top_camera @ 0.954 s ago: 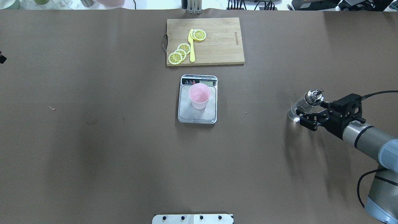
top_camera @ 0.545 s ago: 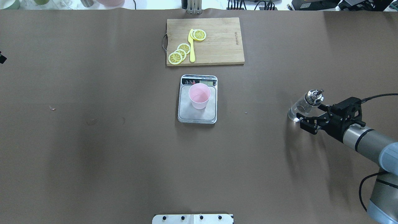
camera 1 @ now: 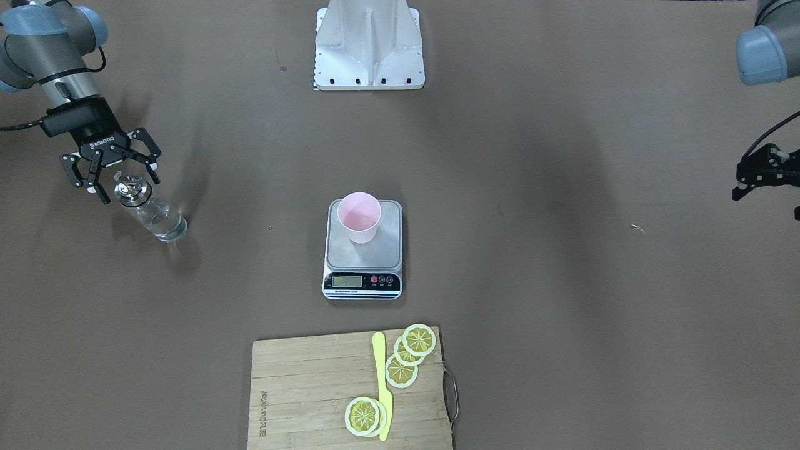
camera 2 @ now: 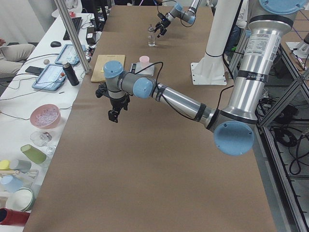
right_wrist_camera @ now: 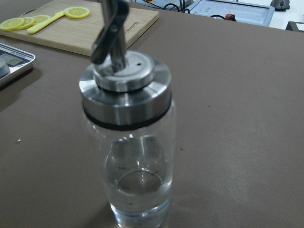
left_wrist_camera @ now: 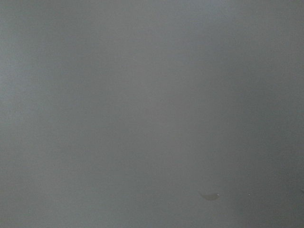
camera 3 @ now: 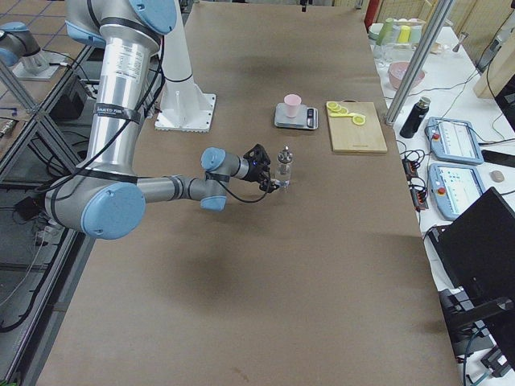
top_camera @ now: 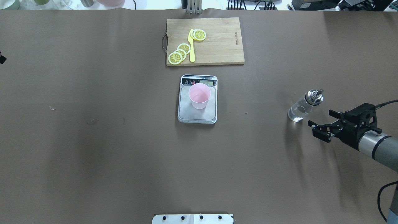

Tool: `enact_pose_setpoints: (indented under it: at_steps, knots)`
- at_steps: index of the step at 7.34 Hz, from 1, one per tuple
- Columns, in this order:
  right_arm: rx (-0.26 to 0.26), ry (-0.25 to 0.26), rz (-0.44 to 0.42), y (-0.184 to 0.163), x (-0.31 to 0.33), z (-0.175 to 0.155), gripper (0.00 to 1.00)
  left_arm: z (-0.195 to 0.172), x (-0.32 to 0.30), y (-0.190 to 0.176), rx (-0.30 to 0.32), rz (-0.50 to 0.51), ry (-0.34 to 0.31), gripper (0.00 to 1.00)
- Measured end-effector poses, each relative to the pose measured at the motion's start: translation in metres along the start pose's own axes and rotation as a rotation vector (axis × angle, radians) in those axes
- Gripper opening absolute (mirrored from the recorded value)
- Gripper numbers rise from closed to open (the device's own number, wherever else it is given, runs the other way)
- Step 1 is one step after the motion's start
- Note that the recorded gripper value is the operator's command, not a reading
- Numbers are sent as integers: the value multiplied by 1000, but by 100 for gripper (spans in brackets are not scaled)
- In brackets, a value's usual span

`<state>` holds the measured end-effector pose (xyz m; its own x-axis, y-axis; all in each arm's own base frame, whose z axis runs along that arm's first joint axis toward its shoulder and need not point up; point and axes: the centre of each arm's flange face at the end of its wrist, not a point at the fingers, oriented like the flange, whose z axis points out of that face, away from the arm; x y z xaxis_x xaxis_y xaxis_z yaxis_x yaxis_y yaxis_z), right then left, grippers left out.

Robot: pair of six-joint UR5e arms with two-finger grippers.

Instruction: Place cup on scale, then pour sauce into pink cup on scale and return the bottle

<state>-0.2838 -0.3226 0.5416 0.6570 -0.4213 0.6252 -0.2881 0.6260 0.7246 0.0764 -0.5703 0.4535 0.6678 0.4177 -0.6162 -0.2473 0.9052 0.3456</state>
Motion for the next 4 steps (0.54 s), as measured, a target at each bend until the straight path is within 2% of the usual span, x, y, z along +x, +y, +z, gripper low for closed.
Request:
enact_pose_setpoints:
  at_steps: [2,4]
  knots:
    - [-25,6,-6,5,10,-17,100,0,0,0,0,1,0,97]
    - [-89,27,-15,20,35,-32,100,1,-1,0,-1,1,0,97]
